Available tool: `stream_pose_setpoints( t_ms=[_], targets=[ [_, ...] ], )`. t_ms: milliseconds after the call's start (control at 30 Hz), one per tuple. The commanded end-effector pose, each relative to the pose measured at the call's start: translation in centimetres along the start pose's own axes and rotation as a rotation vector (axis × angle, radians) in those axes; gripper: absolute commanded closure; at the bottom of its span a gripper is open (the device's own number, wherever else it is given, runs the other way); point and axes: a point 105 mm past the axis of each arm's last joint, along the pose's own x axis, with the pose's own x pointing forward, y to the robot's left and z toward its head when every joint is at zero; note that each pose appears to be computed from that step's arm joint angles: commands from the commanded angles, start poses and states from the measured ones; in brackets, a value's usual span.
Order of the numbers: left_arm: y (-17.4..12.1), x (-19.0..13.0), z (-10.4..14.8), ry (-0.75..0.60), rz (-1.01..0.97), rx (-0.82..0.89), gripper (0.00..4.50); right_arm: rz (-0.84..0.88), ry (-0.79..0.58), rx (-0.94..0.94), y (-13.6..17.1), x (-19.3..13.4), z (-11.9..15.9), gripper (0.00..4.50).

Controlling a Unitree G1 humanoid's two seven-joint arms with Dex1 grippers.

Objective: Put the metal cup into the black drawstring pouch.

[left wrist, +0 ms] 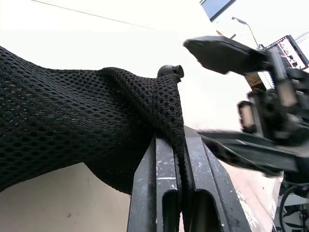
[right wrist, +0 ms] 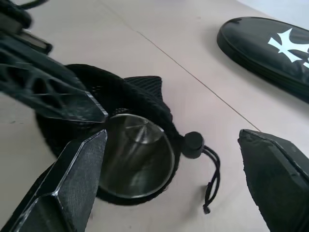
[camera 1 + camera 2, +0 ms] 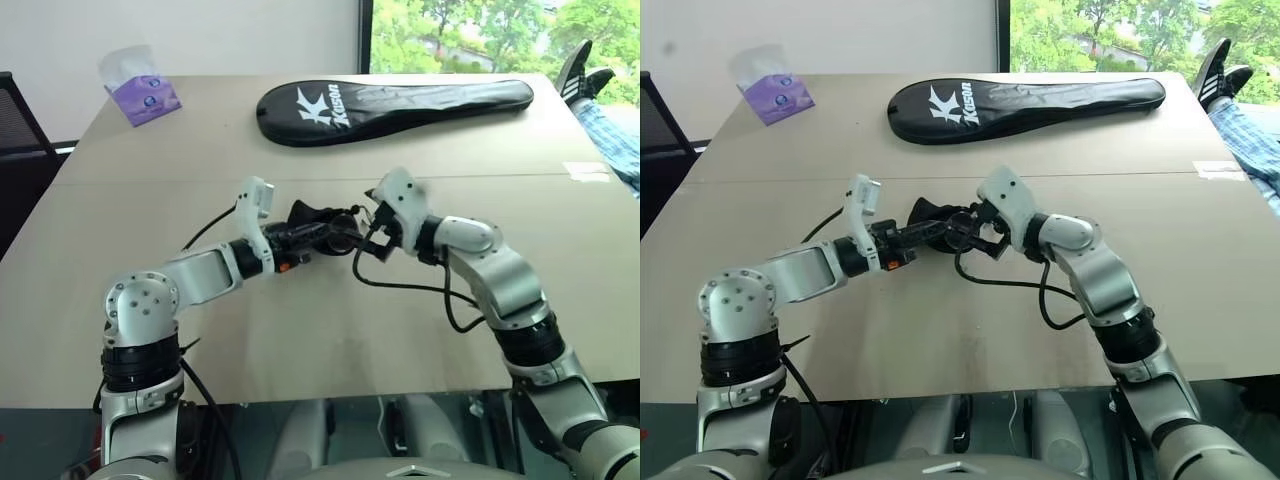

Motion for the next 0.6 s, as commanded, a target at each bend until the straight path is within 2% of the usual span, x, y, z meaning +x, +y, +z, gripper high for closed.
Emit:
stream_pose_setpoints(
  t_ms=[33,233,367,467,600],
  targets=[
    [0.0,-0.1,0.8,-0.034,-0.014,0.026,4.5,0.017,-0.064,0.01,0.5,-1.1,1.8,0.05],
    [0.4,-0.4,2.0,-0.115,-0.033,0.061,4.5,0.054,-0.141,0.082,0.6,-3.5,2.8,0.05],
    [1.2,-1.1,2.5,-0.149,-0.035,0.075,4.5,0.061,-0.135,0.095,0.9,-4.7,2.4,0.05],
    [2.2,-1.7,2.9,-0.177,-0.026,0.081,4.5,-0.018,-0.07,0.066,0.3,-4.7,0.4,0.05],
    [2.8,-2.8,3.1,-0.181,-0.056,0.083,4.5,-0.065,-0.045,0.101,0.2,-2.8,-2.1,0.05]
  ],
)
